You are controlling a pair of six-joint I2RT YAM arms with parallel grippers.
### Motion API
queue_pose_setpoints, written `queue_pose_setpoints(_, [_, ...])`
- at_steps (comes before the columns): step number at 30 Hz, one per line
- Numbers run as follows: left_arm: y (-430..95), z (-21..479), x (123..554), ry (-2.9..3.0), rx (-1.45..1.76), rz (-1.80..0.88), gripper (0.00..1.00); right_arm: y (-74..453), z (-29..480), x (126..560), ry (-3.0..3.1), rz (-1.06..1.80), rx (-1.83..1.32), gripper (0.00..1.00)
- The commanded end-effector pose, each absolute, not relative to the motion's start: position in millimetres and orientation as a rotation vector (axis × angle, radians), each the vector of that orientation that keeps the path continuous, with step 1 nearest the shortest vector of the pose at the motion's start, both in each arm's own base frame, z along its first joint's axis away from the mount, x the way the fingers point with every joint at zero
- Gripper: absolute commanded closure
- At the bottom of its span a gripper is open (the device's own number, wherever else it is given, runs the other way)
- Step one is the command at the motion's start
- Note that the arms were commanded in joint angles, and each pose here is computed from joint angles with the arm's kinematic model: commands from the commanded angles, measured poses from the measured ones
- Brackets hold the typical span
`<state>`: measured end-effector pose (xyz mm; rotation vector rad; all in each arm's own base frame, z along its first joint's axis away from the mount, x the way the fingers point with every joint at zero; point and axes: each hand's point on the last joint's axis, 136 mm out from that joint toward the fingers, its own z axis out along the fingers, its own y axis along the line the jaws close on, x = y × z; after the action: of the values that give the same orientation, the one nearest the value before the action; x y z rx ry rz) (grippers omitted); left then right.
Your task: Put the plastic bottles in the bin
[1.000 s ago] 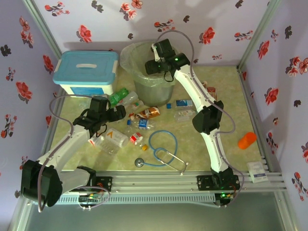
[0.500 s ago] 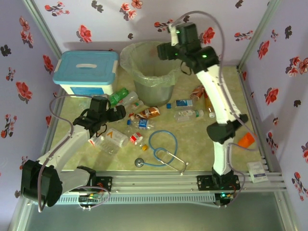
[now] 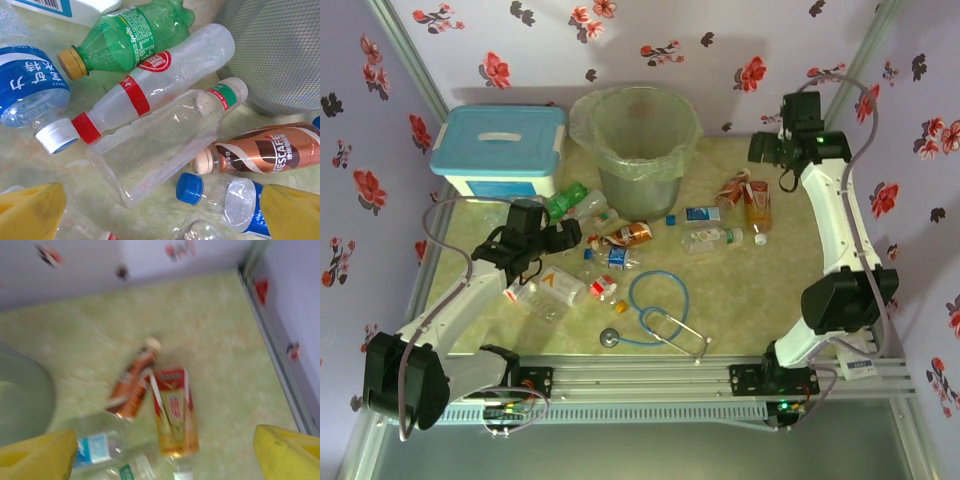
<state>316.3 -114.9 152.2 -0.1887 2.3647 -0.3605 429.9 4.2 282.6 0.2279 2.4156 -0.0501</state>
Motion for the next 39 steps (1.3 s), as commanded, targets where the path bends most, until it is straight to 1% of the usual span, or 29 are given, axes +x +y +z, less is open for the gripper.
queue_pose_setpoints(1, [-115, 158, 313, 2.363, -0.164, -0.344, 0.0, 1, 239, 433, 2.495, 0.003, 0.298, 0.06])
queue_pose_setpoints(4, [-114, 158, 312, 2.366, -0.162, -0.344, 0.0, -4, 193, 435, 2.586, -0.036, 0.317, 0.03])
queue_pose_setpoints(9, [-112, 155, 309, 2.37, -0.166, -0.334, 0.0, -11, 130, 441, 2.707, -0.079, 0.326, 0.02])
queue_pose_setpoints(17, [-111, 151, 307, 2.383, -0.173, -0.33, 0.0, -13, 70, 443, 2.805, -0.043, 0.351, 0.03])
queue_pose_setpoints(20, [-110, 149, 307, 2.386, -0.173, -0.324, 0.0, -13, 58, 441, 2.826, -0.046, 0.345, 0.05])
queue_pose_setpoints(26, [-111, 145, 309, 2.395, -0.171, -0.32, 0.0, -14, 34, 432, 2.884, -0.063, 0.343, 0.14])
queue_pose_setpoints(33, [-111, 144, 309, 2.396, -0.169, -0.32, 0.0, -19, 42, 430, 2.853, -0.104, 0.356, 0.24])
queue_pose_setpoints(39, [-114, 142, 314, 2.4, -0.156, -0.315, 0.0, -22, 46, 428, 2.854, -0.125, 0.361, 0.36])
